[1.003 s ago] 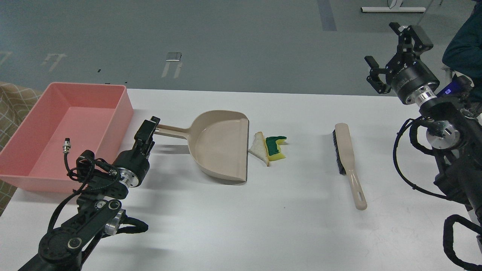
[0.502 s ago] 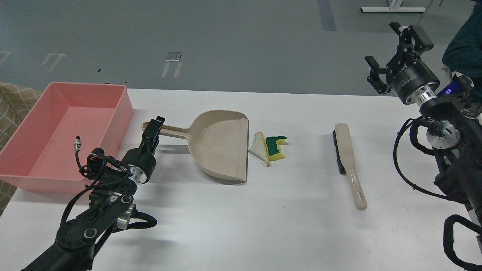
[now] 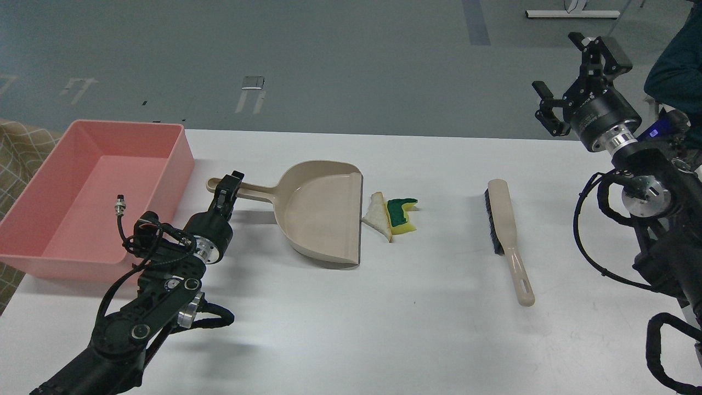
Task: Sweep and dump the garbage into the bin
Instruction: 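Move the right gripper down toward the wooden brush handle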
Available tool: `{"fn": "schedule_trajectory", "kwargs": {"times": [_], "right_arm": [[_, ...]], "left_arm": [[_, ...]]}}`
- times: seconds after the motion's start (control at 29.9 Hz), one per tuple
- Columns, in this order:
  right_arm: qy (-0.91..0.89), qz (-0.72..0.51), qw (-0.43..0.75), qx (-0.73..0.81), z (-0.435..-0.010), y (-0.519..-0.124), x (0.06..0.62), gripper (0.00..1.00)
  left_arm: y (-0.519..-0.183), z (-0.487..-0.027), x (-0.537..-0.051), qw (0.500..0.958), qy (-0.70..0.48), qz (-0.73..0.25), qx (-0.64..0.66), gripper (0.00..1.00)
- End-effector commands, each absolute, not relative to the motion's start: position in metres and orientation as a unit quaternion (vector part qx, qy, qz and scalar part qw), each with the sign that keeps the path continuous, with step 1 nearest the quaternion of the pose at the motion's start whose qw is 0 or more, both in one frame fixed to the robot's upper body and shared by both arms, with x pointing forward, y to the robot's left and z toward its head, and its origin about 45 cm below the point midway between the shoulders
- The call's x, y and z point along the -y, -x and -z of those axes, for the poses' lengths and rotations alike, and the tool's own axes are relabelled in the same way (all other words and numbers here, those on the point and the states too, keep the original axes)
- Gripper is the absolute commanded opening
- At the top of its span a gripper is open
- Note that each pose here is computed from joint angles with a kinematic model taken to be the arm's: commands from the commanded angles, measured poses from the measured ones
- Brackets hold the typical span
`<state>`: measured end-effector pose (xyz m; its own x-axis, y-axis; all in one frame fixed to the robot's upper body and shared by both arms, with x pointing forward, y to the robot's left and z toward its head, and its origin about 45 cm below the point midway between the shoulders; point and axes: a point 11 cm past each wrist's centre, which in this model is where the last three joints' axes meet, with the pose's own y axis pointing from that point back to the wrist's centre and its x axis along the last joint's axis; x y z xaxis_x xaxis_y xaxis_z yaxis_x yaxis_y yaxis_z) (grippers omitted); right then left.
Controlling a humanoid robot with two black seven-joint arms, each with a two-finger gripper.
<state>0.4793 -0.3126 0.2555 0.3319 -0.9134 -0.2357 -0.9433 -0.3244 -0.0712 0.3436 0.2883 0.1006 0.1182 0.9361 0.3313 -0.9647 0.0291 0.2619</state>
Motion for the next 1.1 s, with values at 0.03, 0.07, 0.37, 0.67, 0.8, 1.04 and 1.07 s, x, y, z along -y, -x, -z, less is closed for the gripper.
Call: {"fn": "schedule_trajectory", "kwargs": {"times": [0.03,0.07,0.37,0.67,0.8,1.04,1.07], "right_arm": [[0.81,-0.076,0.097,-0.573,-0.256,-0.479,0.313,1.0],[0.81,-0.076,0.097,-0.573,-0.256,-0.479,0.313,1.0],[0.806,-0.057,0.085,-0.583,-0.267,-0.48,0.332,1.0],[0.852,0.054,-0.111,-0.508,-0.289,-0.447,0.355,1.0],[0.861,0.088,-0.23,-0.445,-0.289,-0.411,0.361,0.99],[0.838,0.138,-0.371,-0.374,-0.295,-0.362,0.382,1.0],[0.83,0.15,-0.398,-0.36,-0.296,-0.355,0.386,1.0]], "left_arm": [[-0.344,-0.1,-0.288,0.717,-0.214,-0.663,0.032,0.12],[-0.344,-0.1,-0.289,0.716,-0.215,-0.663,0.032,0.07],[-0.345,-0.102,-0.289,0.716,-0.213,-0.663,0.035,0.0],[-0.352,-0.11,-0.287,0.714,-0.205,-0.668,0.044,0.0],[-0.355,-0.113,-0.288,0.71,-0.202,-0.673,0.049,0.0],[-0.355,-0.115,-0.285,0.707,-0.193,-0.678,0.056,0.0],[-0.355,-0.115,-0.285,0.707,-0.192,-0.678,0.057,0.0]]}}
